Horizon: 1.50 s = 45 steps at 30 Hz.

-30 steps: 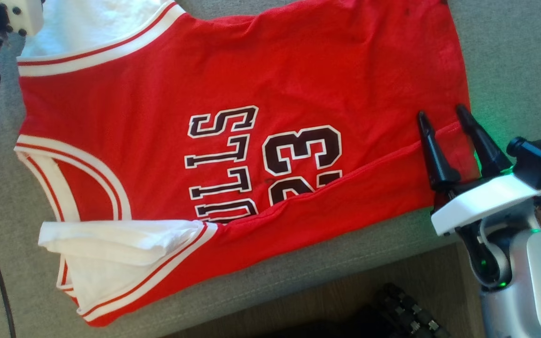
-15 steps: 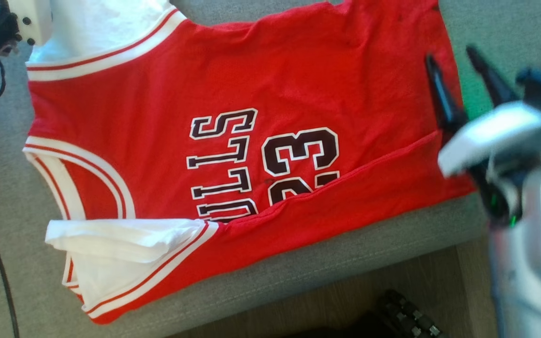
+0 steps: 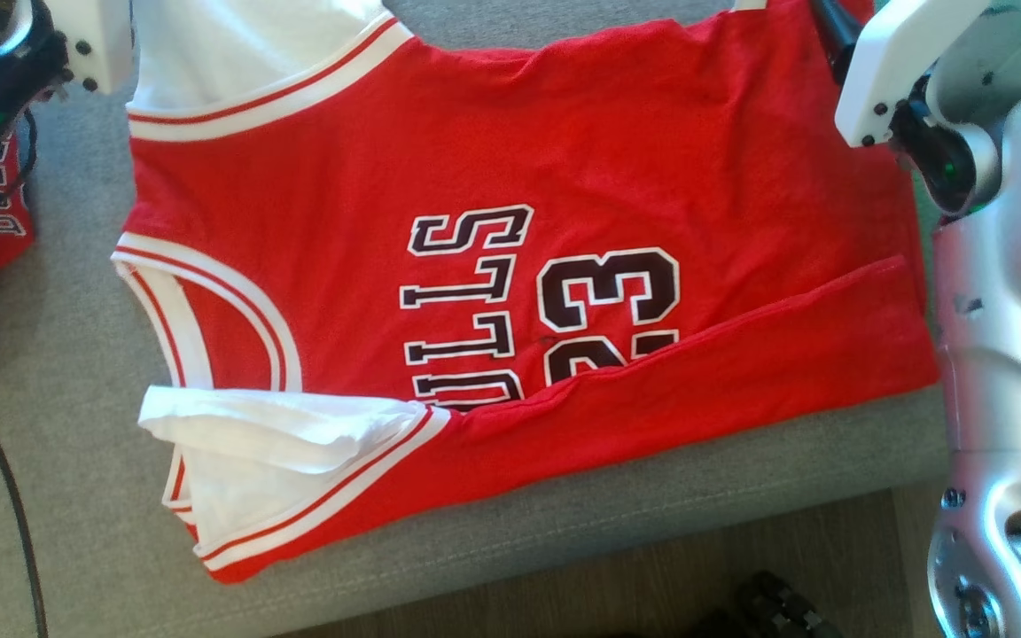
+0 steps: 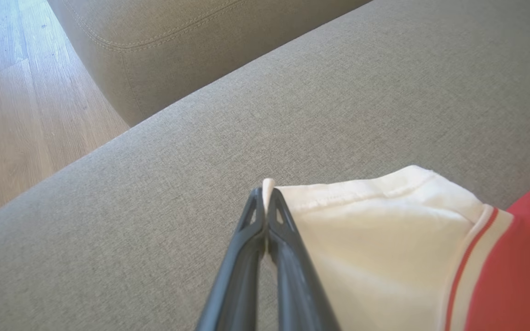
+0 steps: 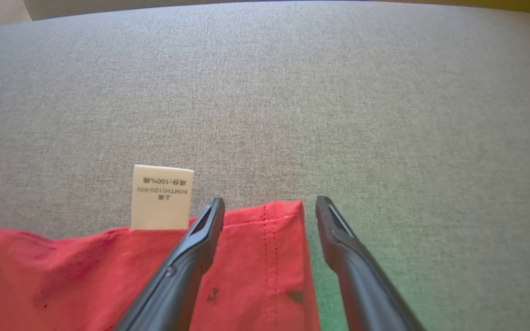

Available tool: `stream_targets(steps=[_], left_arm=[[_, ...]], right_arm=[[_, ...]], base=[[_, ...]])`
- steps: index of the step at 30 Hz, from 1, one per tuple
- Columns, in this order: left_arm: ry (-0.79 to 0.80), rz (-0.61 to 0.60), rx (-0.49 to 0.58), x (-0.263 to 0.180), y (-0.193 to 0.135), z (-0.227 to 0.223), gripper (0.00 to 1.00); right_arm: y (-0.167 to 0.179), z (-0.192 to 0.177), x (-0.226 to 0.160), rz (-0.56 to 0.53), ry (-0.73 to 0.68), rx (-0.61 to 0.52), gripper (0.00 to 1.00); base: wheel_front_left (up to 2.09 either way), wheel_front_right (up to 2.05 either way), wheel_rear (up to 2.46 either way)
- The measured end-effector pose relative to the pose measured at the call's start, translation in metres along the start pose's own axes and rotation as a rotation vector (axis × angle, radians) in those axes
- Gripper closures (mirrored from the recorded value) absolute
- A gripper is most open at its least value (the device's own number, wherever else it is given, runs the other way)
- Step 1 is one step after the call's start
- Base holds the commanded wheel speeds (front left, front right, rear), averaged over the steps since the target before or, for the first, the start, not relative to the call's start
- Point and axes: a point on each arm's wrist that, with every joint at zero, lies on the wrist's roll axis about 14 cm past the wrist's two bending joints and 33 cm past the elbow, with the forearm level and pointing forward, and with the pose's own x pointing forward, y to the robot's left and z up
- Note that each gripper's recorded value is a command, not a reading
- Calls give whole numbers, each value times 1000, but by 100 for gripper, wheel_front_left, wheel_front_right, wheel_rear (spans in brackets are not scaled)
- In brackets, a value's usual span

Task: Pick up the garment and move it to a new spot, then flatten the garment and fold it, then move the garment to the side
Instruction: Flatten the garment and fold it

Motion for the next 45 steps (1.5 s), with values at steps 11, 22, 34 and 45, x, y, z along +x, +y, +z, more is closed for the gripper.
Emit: stream_targets(steps=[11, 22, 34, 45], left_arm=[[11, -4, 13, -4, 0, -6, 100], [-155, 10, 67, -4, 8, 29, 100], [-464, 46, 94, -35, 19, 88, 100], [-452, -56, -52, -92, -21, 29, 100]], right_arm=[[3, -11, 13, -4, 91, -23, 62], [-13, 20, 19, -35, -31, 65, 100], [-16, 70, 22, -40, -225, 154, 100], [-25, 25, -5, -36, -175, 137, 100]], base=[[0, 0, 0], [0, 0, 0], [0, 0, 0], [0, 0, 0]])
